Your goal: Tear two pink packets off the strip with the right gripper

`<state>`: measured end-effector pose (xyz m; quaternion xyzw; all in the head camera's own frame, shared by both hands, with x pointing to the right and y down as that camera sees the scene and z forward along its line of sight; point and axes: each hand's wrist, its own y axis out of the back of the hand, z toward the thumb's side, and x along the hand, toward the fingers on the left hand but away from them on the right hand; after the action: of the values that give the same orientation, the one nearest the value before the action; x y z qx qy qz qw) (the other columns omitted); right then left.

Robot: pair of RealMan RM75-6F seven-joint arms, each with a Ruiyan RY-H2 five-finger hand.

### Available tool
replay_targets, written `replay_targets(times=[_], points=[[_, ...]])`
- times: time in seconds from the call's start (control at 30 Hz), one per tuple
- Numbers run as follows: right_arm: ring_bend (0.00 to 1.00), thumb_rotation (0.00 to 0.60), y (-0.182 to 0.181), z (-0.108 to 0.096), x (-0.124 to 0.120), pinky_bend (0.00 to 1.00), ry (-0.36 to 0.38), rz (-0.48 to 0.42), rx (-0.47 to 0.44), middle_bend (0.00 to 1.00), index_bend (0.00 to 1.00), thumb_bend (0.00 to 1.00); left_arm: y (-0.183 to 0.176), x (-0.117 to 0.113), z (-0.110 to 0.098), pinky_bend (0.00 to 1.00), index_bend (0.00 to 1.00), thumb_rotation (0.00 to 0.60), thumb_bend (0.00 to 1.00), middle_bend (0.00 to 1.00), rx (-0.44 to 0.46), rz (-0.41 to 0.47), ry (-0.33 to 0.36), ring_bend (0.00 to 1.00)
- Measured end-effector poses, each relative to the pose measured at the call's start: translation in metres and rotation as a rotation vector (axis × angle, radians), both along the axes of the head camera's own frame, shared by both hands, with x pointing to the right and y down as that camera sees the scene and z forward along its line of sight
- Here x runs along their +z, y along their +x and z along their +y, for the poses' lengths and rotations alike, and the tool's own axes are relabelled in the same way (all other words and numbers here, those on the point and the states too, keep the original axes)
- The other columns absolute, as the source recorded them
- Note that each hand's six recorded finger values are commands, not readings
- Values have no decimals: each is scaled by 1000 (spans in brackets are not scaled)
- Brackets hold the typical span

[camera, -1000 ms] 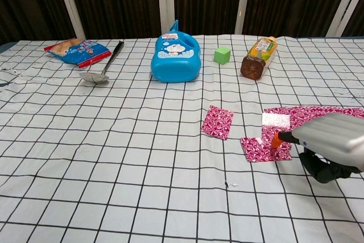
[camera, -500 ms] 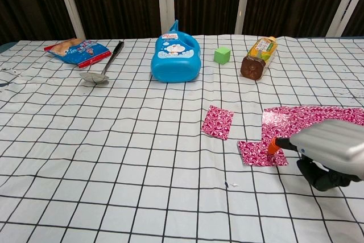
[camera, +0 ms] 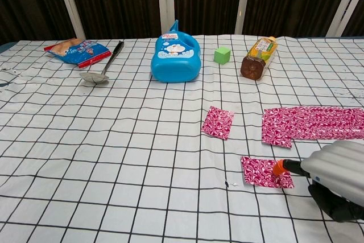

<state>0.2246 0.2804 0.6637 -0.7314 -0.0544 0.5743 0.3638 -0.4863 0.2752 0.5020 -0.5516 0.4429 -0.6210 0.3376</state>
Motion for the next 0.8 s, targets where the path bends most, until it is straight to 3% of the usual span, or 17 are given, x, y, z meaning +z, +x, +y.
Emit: replay_targets(times=[0.2,0.4,0.5,0.57,0.63,0.8], points=[[889,600,2,10,-9,711,-2,-16,-10,847,201,808,1,1,0,84,140,600,275,0,4,-1,-2,0],[881,600,-5,-7,-15,709,59,-58,22,839,195,808,2,1,0,84,140,600,275,0,5,-4,-4,0],[746,600,-10,-24,-22,586,122,-110,71,660,142,808,1,2,0,85,140,600,275,0,2,-5,-4,0],[585,600,-11,-35,-28,429,165,-148,115,470,96,807,1,1,0,84,140,600,275,0,1,-5,-4,0],[474,600,-9,-47,-36,338,208,-195,179,352,74,771,0,1,0,84,140,600,275,0,0,-4,-3,0],[302,600,19,-74,-59,238,293,-290,367,183,42,621,0,1,-1,84,140,600,275,0,0,1,-5,0]])
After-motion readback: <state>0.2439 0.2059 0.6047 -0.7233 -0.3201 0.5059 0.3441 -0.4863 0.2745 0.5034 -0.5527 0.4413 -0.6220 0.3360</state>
